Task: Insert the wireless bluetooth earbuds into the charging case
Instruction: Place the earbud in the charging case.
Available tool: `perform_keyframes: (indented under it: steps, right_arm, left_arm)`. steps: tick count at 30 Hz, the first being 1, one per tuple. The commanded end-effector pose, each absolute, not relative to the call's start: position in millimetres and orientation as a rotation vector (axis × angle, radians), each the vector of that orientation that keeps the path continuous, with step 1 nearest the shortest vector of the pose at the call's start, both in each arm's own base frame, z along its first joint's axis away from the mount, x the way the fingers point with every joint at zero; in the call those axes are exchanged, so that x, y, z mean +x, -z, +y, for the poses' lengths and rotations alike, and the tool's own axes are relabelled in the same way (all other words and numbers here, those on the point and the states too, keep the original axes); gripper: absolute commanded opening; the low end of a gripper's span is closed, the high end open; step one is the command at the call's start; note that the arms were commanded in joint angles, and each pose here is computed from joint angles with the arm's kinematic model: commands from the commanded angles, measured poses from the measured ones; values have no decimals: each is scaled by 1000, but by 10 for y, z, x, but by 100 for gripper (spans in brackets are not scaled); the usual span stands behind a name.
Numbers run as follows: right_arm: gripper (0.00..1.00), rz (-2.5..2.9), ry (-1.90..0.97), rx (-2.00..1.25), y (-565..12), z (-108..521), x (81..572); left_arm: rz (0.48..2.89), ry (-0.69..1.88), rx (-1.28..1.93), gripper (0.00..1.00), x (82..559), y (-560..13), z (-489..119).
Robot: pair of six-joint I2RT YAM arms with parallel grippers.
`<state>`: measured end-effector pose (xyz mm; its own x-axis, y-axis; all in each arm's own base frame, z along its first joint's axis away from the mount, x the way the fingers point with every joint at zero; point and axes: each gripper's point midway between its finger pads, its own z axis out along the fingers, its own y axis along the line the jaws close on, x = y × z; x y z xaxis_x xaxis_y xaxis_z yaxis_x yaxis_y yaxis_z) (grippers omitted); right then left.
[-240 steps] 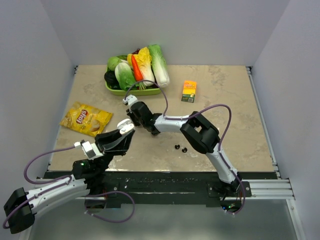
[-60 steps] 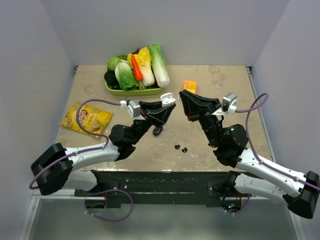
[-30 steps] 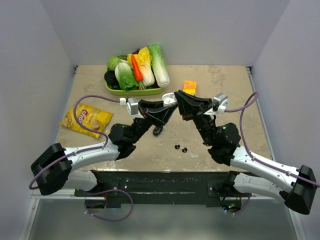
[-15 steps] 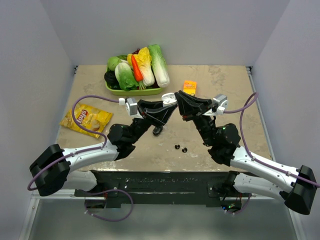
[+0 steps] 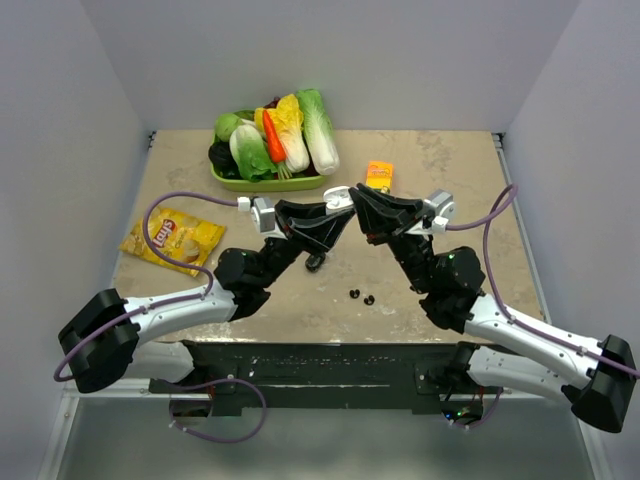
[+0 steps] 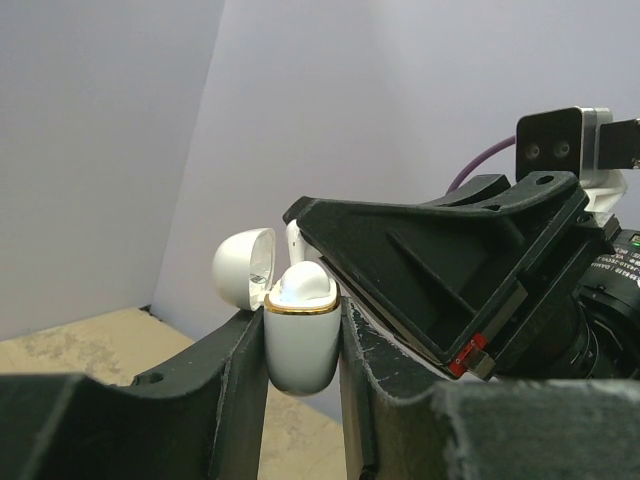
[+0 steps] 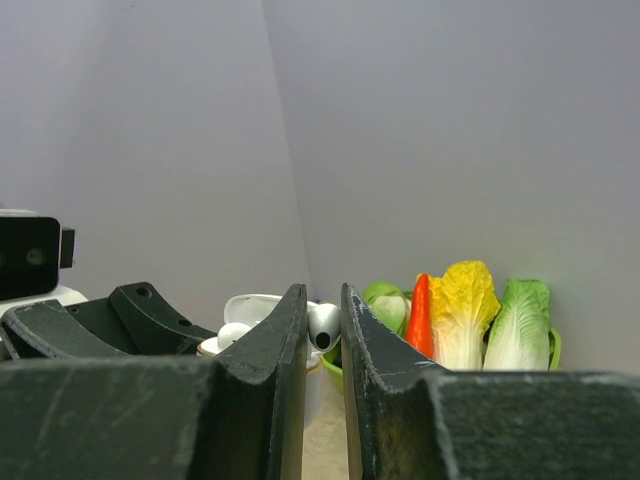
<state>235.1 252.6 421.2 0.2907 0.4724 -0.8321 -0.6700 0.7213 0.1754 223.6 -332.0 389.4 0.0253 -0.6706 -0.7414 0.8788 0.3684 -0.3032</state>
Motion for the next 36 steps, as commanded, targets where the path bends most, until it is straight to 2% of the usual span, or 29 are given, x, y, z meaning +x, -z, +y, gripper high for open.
perform_keyframes:
  steps: [1,5,10,12,15,21,25,36]
  right_arm:
    - [0,1038,-785,-323,-4182,2659,2268]
    - [0,1069,-783,-339,-4129,2691,2280]
    - [19,1086,-789,-337,-4129,2688,2278]
    - [29,1093,-787,-334,-4117,2681,2282]
    - [38,1094,-786,-324,-4125,2660,2281]
    - [49,1087,-799,-297,-4196,2604,2259]
    - [62,1084,-823,-248,-4299,2524,2237]
    - [77,1121,-868,-94,-4510,2350,2272]
  left_arm:
    - [429,1276,122,0,1741,-4966,-2598]
    - [425,1271,122,0,1743,-4965,-2596]
    - [425,1269,122,0,1751,-4953,-2606]
    - [422,1271,120,0,1750,-4956,-2607]
    - [422,1268,122,0,1753,-4954,-2608]
    - [425,1259,125,0,1764,-4935,-2617]
    - [433,1250,127,0,1778,-4901,-2626]
    - [425,1242,129,0,1781,-4874,-2628]
